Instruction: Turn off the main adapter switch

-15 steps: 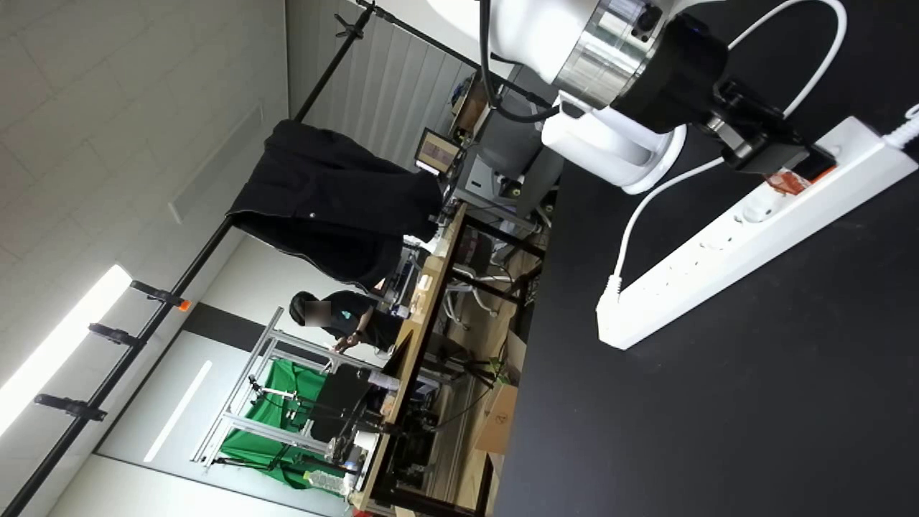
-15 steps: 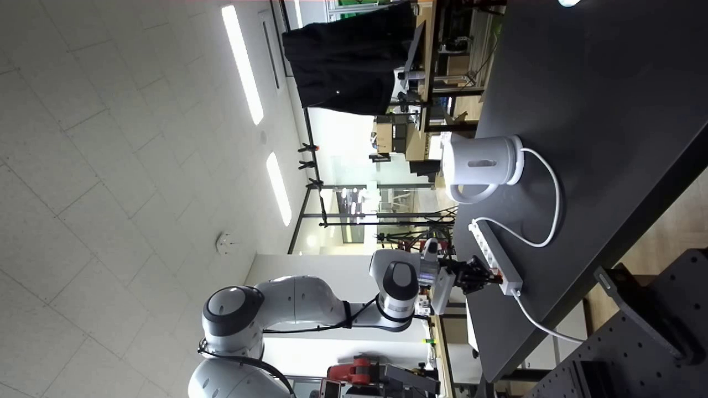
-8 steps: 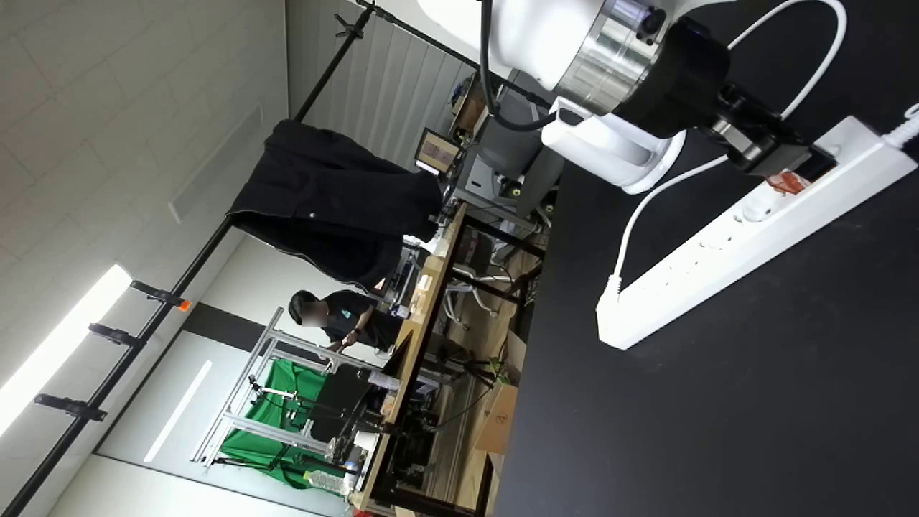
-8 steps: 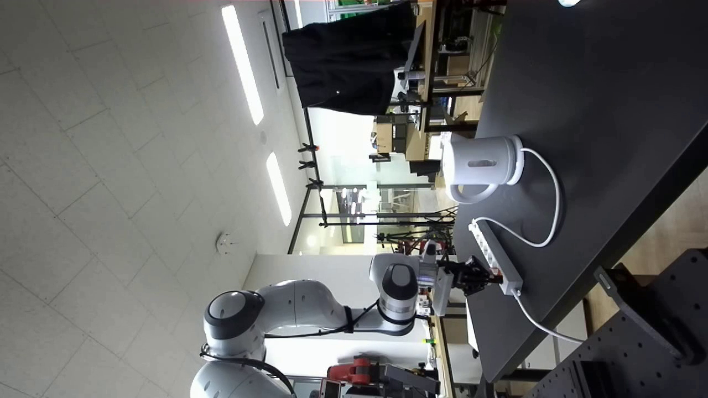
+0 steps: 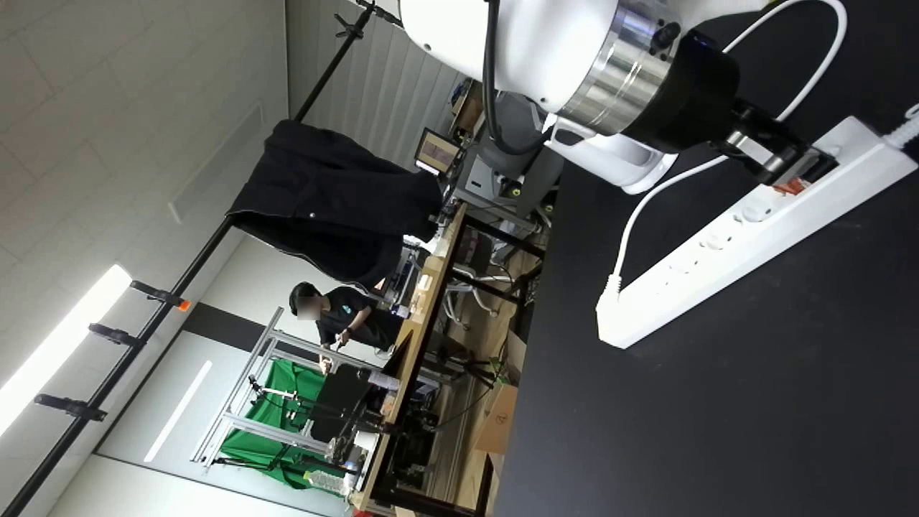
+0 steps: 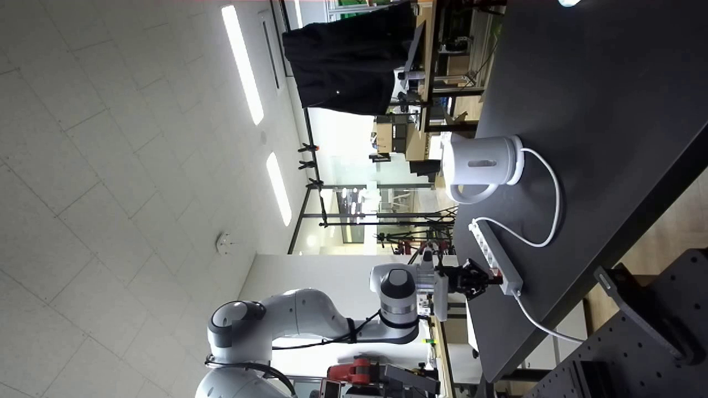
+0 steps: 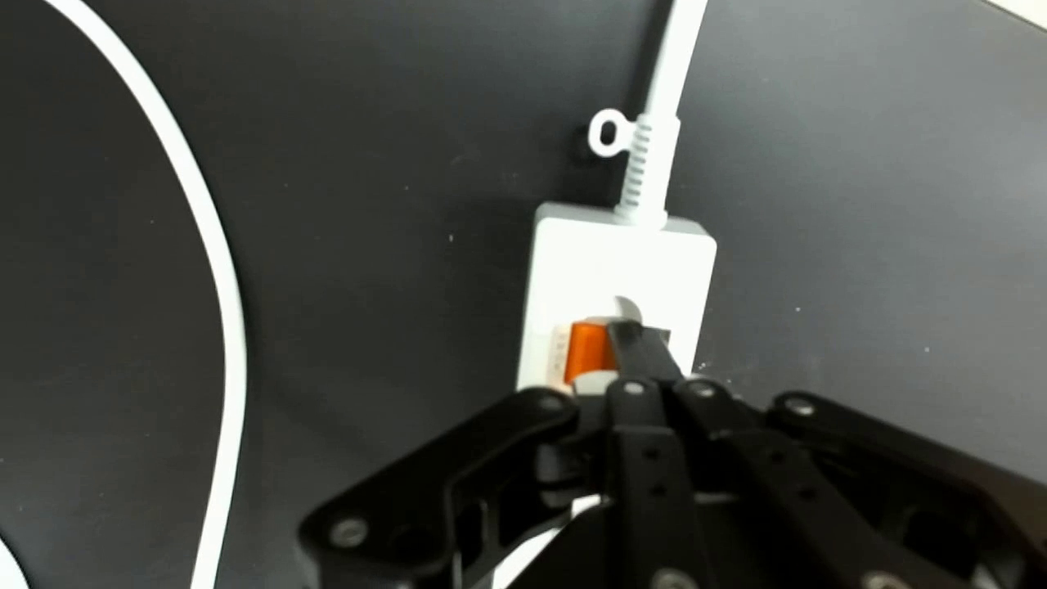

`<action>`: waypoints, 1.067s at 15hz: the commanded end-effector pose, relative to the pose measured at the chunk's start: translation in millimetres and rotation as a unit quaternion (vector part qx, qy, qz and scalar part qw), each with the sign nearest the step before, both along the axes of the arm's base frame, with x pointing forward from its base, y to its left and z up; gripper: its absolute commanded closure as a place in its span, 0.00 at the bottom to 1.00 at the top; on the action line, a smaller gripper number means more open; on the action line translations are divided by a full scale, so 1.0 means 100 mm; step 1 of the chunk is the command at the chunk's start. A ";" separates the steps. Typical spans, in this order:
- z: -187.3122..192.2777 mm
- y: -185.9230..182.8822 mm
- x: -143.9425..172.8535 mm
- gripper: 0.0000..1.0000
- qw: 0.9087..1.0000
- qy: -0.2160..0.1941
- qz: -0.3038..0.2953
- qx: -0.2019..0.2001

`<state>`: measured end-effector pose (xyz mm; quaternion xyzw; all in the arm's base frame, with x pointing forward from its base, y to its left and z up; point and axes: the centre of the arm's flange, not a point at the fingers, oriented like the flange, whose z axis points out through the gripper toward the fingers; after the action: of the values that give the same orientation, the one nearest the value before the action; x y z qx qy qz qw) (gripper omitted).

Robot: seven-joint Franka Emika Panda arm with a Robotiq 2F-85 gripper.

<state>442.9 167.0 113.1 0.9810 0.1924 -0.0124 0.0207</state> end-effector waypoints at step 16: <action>0.44 0.05 0.01 1.00 1.000 0.010 -0.019 -0.010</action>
<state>448.0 177.7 136.3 0.9802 0.1948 -0.0206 0.0306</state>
